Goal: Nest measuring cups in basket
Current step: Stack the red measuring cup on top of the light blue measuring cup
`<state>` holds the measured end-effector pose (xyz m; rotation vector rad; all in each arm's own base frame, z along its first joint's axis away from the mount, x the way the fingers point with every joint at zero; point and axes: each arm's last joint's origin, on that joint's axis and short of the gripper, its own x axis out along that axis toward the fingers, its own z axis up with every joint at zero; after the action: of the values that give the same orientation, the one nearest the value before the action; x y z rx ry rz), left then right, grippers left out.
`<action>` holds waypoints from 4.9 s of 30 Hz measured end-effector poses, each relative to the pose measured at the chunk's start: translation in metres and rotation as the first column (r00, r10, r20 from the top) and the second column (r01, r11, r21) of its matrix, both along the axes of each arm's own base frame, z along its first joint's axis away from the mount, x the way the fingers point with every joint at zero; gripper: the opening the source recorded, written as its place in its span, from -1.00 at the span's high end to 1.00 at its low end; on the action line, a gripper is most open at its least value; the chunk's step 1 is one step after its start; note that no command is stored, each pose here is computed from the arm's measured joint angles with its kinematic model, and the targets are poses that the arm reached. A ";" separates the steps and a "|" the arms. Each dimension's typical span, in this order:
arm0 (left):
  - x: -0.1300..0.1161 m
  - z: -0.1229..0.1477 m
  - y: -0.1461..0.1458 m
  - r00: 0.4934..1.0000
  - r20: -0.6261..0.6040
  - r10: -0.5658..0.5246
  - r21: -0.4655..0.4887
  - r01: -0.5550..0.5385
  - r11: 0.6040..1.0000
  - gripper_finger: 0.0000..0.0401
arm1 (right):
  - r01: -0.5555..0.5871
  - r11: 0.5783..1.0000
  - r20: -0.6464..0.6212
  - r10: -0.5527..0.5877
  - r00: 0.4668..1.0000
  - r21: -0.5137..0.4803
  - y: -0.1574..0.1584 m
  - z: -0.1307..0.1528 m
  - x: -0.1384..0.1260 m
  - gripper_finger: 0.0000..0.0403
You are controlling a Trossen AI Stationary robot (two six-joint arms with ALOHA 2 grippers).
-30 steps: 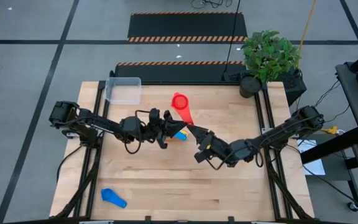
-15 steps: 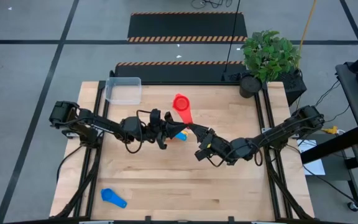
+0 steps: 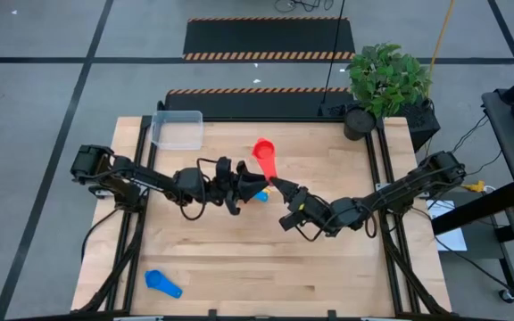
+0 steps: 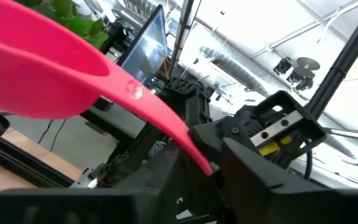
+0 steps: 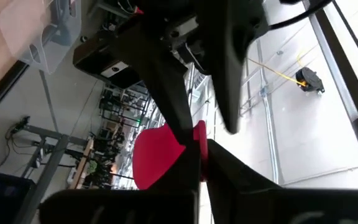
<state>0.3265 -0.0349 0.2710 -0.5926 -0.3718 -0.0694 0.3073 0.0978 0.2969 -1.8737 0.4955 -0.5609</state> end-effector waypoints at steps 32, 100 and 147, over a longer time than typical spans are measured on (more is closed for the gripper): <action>-0.082 0.054 -0.019 0.949 -0.311 0.050 0.366 0.072 0.928 0.26 | -0.663 0.595 0.588 0.359 0.725 0.454 -0.062 -0.016 -0.071 1.00; -0.095 0.062 -0.013 0.933 -0.301 0.197 0.453 -0.042 0.891 0.26 | -0.612 0.189 0.504 0.412 0.759 0.768 -0.140 -0.131 0.019 1.00; -0.095 0.062 -0.013 0.933 -0.302 0.197 0.454 -0.041 0.890 0.26 | -0.514 0.210 0.402 0.411 0.818 0.832 -0.145 -0.140 0.021 0.81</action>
<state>0.2314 -0.0481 0.3327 -0.1204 -0.0456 0.0700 0.3285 -0.0473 0.1564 -0.7498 0.0669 0.1114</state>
